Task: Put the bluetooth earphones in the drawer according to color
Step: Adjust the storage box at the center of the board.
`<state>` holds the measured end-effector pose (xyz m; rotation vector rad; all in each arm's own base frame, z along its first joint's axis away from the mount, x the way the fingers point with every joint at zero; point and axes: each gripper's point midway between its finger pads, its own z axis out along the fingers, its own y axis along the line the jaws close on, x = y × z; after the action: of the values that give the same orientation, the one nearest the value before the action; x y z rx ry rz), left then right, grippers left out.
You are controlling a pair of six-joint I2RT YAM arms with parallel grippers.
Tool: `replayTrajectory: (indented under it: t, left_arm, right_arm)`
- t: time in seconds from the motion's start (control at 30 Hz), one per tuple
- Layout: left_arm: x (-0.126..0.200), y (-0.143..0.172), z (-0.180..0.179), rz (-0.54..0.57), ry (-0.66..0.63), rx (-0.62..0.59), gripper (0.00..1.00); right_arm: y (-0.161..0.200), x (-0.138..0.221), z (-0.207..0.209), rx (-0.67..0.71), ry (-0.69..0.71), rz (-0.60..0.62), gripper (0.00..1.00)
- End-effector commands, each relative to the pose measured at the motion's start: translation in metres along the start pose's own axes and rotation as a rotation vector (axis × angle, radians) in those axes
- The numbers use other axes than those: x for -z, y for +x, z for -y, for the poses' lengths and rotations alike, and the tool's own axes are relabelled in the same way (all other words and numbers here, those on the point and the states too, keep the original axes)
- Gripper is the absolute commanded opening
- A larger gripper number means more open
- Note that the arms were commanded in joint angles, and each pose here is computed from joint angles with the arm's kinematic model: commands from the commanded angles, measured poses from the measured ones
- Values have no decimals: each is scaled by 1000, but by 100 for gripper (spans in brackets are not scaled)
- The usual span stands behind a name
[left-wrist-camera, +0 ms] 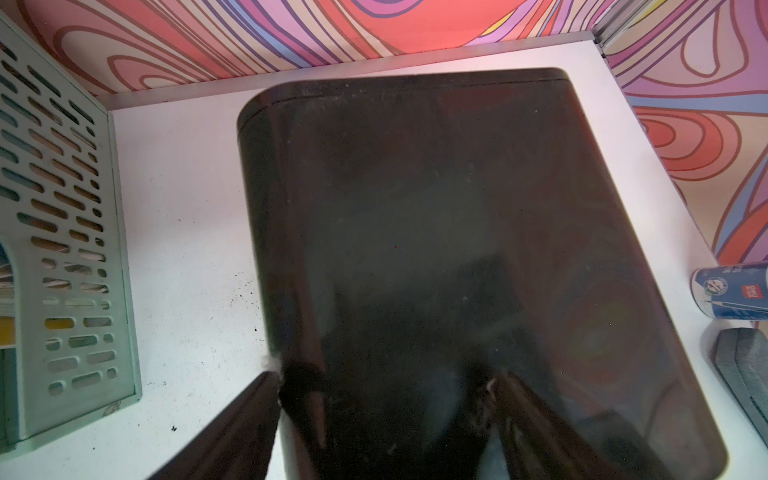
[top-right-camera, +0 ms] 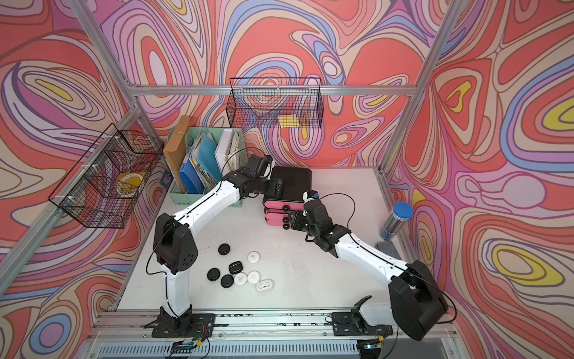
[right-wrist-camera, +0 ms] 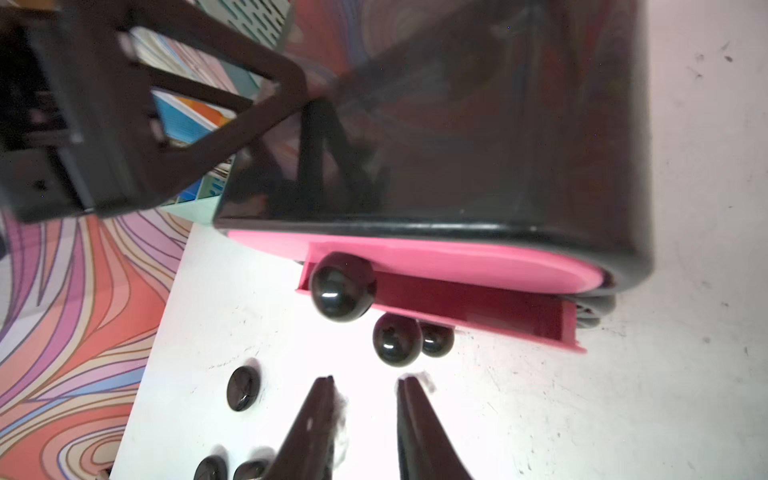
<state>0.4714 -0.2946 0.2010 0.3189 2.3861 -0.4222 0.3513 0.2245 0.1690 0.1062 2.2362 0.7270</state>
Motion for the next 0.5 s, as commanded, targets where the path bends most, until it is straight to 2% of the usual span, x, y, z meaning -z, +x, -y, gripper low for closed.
replayTrajectory:
  t: [0.0, 0.27, 0.47]
  left_arm:
    - [-1, 34, -17, -126, -52, -3, 85]
    - [9, 41, -13, -132, -23, 11, 84]
    - [20, 50, 2, -137, 73, 55, 83]
  right_arm:
    - [-24, -15, 2, 3, 27, 22, 24]
    - [-57, -29, 25, -14, 49, 53, 21]
    - [-68, -24, 39, -8, 45, 56, 22]
